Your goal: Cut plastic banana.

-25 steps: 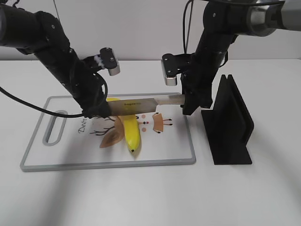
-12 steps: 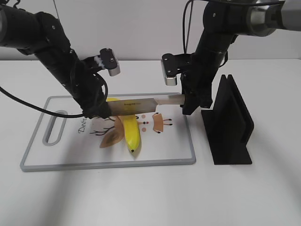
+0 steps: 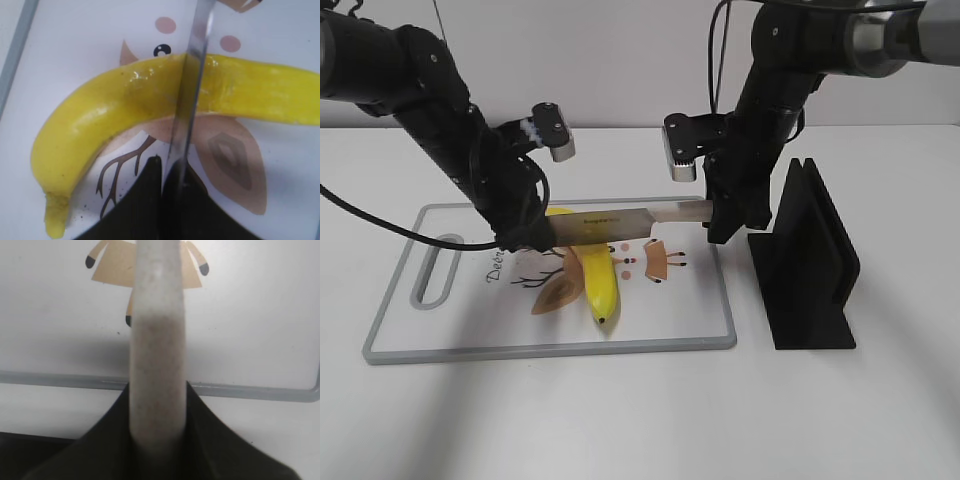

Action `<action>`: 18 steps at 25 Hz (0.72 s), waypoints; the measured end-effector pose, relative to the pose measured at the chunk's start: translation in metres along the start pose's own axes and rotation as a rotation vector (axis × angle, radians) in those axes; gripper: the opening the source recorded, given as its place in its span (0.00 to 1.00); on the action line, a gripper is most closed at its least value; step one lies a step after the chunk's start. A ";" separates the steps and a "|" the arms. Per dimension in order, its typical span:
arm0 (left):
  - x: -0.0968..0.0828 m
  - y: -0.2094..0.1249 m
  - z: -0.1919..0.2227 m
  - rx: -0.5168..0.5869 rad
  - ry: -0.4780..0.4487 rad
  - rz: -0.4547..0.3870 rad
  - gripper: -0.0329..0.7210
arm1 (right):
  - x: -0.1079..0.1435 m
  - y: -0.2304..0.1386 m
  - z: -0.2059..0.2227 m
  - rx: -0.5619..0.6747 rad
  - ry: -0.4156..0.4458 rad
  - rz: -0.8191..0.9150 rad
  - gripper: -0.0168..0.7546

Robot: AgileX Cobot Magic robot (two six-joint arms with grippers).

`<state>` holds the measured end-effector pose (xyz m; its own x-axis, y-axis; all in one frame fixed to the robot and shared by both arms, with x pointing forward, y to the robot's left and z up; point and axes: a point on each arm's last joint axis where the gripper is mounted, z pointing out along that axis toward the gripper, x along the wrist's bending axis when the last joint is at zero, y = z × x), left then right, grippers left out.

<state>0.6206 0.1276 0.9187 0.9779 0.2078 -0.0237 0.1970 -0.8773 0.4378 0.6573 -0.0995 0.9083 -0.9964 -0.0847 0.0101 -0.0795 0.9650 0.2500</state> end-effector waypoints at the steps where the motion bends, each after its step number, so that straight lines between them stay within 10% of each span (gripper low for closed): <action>1: 0.000 0.000 0.000 0.001 -0.001 0.001 0.05 | 0.000 0.000 0.000 0.000 0.000 0.000 0.24; 18: -0.024 0.024 -0.084 -0.037 0.093 0.108 0.04 | 0.019 0.027 -0.085 -0.080 -0.127 -0.046 0.24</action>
<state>0.5957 0.1383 1.0055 0.9821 0.1540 0.1083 0.0867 -0.8805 0.4660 0.6392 -0.0962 0.9970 -0.9880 -0.0915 -0.1243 -0.1276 0.9374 0.3239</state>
